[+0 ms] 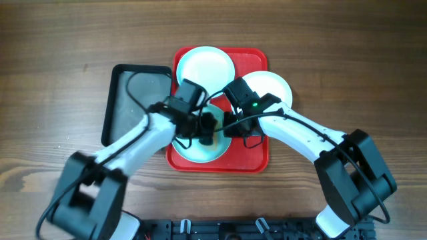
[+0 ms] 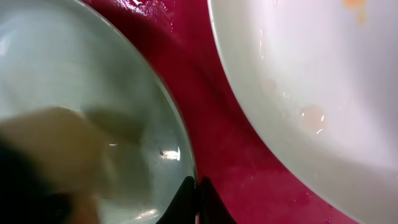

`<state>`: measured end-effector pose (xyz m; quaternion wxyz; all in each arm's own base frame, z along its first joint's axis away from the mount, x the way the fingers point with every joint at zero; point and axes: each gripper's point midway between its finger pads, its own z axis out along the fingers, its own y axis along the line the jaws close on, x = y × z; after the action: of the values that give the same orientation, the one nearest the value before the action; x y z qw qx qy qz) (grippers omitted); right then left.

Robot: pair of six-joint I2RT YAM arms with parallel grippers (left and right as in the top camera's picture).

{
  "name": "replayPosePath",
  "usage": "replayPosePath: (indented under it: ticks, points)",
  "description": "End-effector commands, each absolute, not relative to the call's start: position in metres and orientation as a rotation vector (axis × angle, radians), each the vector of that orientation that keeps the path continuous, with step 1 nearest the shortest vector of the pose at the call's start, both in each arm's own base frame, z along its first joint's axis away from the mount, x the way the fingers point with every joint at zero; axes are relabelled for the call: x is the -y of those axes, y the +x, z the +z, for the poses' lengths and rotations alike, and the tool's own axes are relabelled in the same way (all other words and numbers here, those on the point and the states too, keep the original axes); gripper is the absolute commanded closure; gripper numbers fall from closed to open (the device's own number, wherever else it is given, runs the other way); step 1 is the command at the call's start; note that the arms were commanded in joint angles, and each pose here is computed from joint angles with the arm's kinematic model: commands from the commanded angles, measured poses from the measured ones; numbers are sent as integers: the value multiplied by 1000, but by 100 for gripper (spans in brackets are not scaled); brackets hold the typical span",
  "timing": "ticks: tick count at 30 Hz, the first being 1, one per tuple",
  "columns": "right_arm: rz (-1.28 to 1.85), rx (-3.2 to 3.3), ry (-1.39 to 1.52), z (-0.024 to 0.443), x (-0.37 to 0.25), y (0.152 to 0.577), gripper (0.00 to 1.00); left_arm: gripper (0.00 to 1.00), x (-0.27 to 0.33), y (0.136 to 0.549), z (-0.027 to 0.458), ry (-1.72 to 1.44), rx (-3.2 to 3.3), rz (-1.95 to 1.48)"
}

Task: Clean dirty plates on tray and stack at the side
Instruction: 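Return the sponge to the black basin with the left gripper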

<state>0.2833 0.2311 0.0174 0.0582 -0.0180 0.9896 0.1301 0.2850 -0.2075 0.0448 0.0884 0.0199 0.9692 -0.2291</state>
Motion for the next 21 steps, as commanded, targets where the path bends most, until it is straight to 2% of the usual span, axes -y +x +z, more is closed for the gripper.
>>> replayPosePath:
  ticks: [1, 4, 10, 21]
  points:
    - [421, -2981, -97, 25, -235, 282, 96, 96, 188, 315, 113, 28, -2673, -756]
    - [422, -2980, -97, 25, -235, 282, 96, 96, 136, 328, 126, -85, -2619, -573]
    - [426, -2976, -93, 26, -236, 283, 96, 96, 32, 347, 113, -293, -2596, -95]
    - [425, -2976, -96, 26, -236, 283, 96, 96, -16, 364, 53, -338, -2692, 53]
